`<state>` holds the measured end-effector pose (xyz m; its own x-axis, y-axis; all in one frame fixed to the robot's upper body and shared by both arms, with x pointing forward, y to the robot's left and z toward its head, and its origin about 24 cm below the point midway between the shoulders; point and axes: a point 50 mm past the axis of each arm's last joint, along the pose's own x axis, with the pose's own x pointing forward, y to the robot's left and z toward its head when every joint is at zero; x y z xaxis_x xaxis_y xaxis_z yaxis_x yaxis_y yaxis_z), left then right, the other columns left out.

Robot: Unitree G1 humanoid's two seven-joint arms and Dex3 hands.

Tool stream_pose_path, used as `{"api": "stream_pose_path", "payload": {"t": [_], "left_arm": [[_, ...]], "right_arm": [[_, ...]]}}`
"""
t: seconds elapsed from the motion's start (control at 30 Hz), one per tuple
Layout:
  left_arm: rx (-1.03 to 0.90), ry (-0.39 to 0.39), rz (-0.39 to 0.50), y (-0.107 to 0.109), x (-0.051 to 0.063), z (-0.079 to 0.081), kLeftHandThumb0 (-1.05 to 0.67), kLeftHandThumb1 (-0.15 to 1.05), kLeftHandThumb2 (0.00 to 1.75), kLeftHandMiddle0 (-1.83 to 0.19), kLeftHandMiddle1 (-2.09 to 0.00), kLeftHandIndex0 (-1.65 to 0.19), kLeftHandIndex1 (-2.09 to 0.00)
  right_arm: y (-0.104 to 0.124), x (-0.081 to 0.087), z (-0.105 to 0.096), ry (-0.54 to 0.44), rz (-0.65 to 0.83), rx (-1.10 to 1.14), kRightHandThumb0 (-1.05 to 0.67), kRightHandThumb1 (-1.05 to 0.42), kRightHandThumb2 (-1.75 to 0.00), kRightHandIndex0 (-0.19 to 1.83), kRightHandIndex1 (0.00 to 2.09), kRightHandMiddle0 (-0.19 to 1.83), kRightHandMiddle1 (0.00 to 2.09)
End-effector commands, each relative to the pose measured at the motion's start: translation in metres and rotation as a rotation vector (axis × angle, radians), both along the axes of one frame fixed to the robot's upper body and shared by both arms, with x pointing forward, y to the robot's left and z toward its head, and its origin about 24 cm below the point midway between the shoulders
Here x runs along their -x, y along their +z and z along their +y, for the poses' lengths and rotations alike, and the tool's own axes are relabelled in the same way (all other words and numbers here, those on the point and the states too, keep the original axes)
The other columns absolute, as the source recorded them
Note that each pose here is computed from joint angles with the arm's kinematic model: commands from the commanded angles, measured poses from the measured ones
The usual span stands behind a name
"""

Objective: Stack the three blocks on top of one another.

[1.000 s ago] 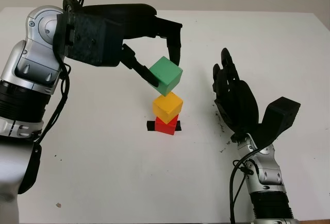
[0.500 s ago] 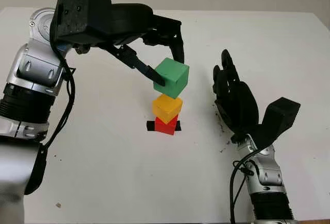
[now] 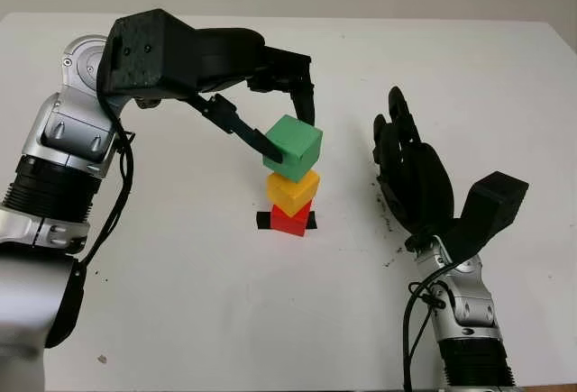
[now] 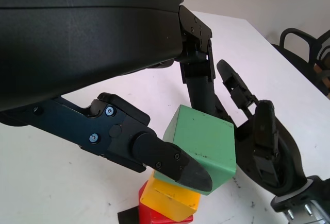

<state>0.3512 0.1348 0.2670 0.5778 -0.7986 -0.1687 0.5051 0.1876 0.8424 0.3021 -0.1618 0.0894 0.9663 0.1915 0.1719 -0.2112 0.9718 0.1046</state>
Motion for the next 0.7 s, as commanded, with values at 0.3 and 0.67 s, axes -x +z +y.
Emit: {"api": "stream_pose_path", "payload": {"t": [0.3,0.67], "left_arm": [[-0.012,-0.006,0.019,-0.009,0.001,-0.008,-0.47,1.01,0.05,-0.17,-0.05,-0.34,-1.52],[0.016,-0.037,0.047,-0.014,-0.003,-0.014,-0.48,1.02,0.06,-0.15,-0.05,-0.32,-1.56]], "right_arm": [[0.002,0.003,-0.004,-0.017,-0.004,0.003,-0.75,-1.05,-0.56,-0.19,0.00,-0.19,0.00],[0.001,0.005,-0.005,-0.013,-0.008,0.001,-0.73,-1.05,-0.56,-0.19,0.00,-0.19,0.00]]}}
